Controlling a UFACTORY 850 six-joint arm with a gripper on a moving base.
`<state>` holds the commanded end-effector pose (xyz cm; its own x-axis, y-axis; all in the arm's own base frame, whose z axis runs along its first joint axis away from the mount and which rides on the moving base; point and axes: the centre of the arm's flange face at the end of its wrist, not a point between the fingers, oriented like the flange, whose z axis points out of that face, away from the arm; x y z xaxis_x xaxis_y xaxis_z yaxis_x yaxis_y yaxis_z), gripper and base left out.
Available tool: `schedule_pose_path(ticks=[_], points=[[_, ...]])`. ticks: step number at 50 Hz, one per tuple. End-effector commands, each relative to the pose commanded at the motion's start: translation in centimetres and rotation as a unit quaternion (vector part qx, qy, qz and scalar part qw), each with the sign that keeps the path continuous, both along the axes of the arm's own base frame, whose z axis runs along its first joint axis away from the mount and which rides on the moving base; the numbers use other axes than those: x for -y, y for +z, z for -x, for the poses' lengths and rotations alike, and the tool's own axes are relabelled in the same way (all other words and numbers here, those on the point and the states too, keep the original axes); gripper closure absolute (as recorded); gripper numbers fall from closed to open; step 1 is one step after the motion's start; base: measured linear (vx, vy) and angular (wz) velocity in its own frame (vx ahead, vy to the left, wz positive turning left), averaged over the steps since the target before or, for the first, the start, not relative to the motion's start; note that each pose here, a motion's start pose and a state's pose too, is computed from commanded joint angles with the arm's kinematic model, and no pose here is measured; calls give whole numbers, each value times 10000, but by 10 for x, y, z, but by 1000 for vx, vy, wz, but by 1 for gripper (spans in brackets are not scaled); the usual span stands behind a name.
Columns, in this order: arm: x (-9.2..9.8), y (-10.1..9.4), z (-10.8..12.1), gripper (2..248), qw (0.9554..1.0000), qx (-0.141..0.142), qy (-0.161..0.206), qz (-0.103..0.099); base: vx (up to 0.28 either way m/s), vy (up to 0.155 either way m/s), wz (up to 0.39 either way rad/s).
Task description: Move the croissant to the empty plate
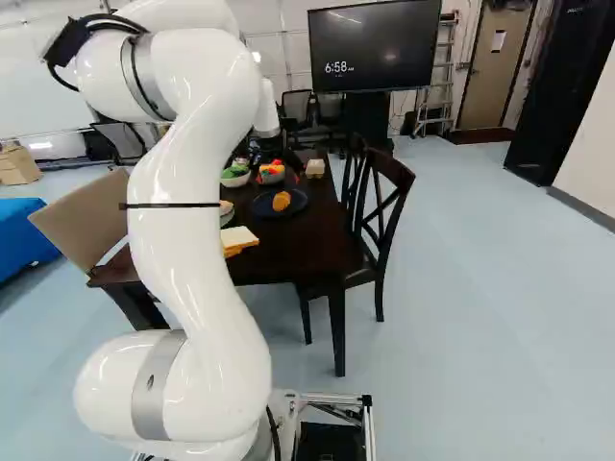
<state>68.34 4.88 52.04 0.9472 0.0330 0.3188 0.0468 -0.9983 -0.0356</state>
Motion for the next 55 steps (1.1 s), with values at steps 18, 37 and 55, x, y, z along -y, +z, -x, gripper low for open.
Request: schedule_pose_path(ticks=[18,37,55], points=[[1,25,19,3,10000,2,10,-3,0,0,0],[1,35,24,3,10000,25,12,-5,0,0,0],[1,35,24,3,10000,25,12,-5,0,0,0]])
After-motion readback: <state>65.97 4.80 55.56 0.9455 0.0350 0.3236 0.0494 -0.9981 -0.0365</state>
